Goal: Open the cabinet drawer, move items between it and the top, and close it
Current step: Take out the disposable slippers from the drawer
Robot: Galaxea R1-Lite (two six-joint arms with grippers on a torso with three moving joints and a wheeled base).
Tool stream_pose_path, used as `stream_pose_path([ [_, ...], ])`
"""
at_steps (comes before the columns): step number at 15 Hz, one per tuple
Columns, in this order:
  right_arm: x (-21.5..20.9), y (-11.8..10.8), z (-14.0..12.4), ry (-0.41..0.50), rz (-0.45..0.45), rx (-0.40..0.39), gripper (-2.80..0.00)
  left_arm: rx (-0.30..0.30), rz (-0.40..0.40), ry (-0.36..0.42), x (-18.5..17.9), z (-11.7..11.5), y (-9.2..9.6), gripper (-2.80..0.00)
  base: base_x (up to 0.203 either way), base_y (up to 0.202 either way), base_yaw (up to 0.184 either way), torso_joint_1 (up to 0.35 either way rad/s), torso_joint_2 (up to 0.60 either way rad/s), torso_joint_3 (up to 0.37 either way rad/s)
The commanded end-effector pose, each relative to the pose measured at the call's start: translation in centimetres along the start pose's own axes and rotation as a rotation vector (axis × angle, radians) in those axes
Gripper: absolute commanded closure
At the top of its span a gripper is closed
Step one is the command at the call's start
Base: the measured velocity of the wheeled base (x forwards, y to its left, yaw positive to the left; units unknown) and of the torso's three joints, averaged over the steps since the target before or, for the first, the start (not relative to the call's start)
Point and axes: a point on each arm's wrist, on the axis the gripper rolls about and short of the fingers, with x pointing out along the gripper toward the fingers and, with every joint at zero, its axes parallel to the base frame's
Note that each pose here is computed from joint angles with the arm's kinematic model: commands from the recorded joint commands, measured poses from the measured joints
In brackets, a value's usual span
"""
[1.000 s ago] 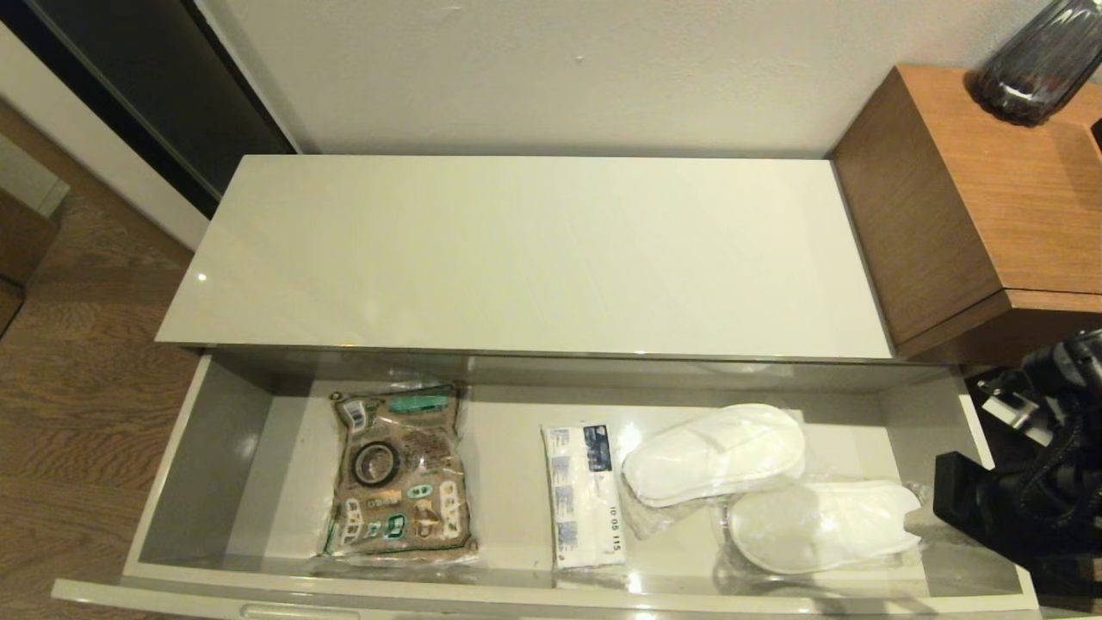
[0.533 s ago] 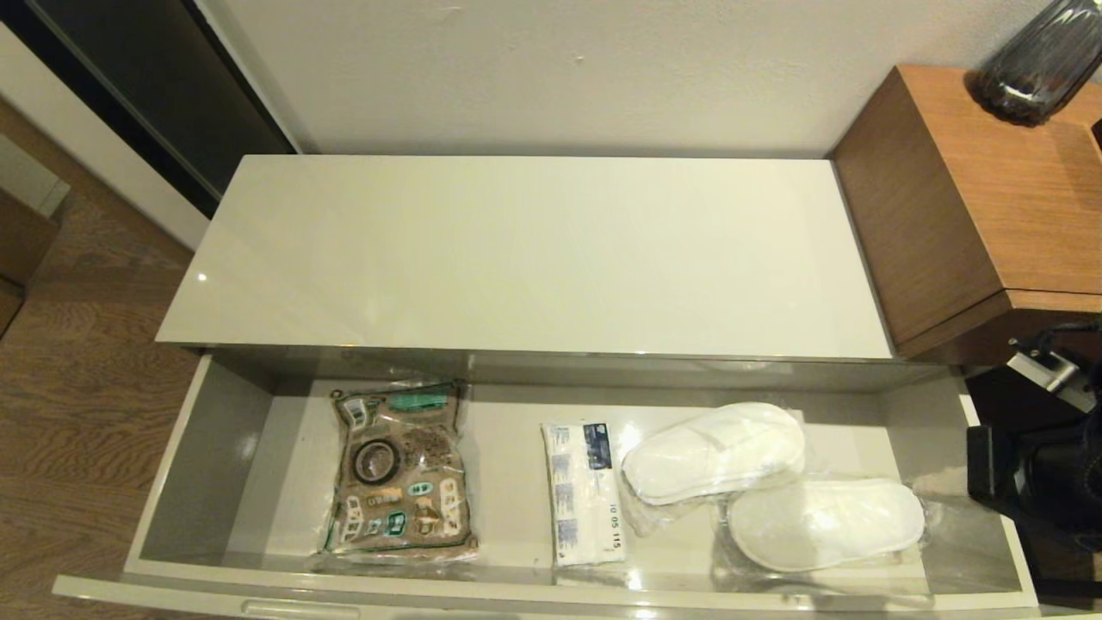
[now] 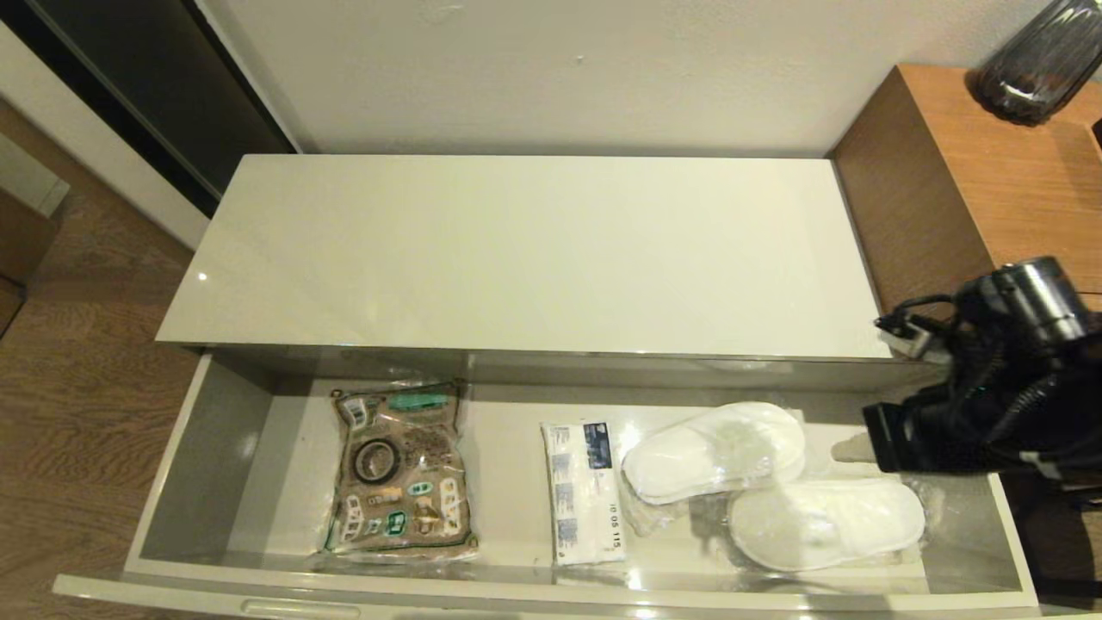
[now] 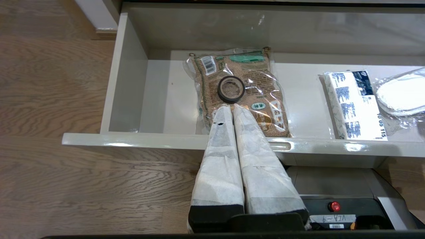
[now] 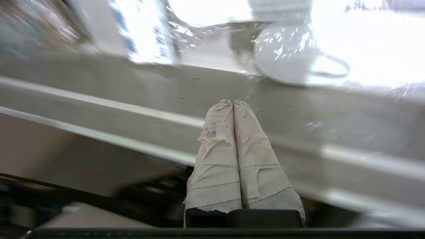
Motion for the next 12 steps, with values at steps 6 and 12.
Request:
stream_pose_path([
  [6, -2.1, 3.4, 1.5, 0.423, -0.211, -0.194, 0.0, 0.0, 0.0, 0.001, 0.0, 0.0, 0.0, 0.0, 0.0, 0.0, 0.0, 0.0, 0.0, 0.0],
  [12, 2.6, 2.5, 0.7, 0.474, -0.335, -0.35, 0.0, 0.0, 0.0, 0.0, 0.0, 0.0, 0.0, 0.0, 0.0, 0.0, 0.0, 0.0, 0.0, 0.0],
])
